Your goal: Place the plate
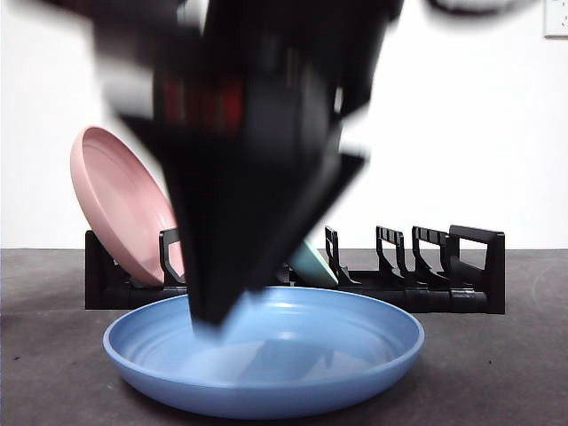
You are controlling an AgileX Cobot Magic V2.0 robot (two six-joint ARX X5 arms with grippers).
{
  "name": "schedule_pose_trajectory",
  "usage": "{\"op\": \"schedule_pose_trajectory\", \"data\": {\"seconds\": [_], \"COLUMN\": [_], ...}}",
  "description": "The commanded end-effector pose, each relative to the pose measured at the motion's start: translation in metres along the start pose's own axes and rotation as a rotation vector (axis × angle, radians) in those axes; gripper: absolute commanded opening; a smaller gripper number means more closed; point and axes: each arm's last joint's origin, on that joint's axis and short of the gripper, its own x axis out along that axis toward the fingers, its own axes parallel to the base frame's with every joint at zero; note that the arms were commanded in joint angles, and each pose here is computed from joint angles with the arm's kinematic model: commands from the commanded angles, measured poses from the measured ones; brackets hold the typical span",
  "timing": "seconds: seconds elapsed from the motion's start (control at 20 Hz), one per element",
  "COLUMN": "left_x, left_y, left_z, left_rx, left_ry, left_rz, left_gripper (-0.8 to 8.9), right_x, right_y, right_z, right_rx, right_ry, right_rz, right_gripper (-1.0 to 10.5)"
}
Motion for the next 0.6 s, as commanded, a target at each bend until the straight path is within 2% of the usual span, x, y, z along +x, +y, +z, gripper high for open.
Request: {"op": "schedule_pose_trajectory", "data": {"seconds": [0.05,0.2,0.3,0.4,0.6], "left_x": [-0.004,0.002,0.008,0.015,0.033], "left_y": [-0.003,-0.003,-0.007,-0.012,-0.031], "left_z": [0.005,0.012,0.022,0.039,0.082], "left_rx": [-0.031,-0.053,-0.061,-0.049,0.014], "left_ry": [-0.025,-0.019,0.002,0.025,0.039], "left_rz": [-0.012,-0.018,-0.029,-0.028,0.062], "left_gripper": [3.12,3.12,3.12,3.12,3.09], "right_x": [-0.037,-0.086,-0.112,-0.132,-0.155], "right_y": [-0.005,-0.022,-0.029,-0.033,-0.038], "right_z": [0.0,-0.022,-0.037,-0.049,-0.065], "right_rx": [0.113,0.288,0.368,0.415,0.466], "right_ry": [-0.101,-0.198,-0.271,-0.353,-0.444], "right_rz": [0.005,-0.005,-0.006,-0.005,-0.054], "right_gripper": [2.3,2.3,2.3,2.3,2.3]}}
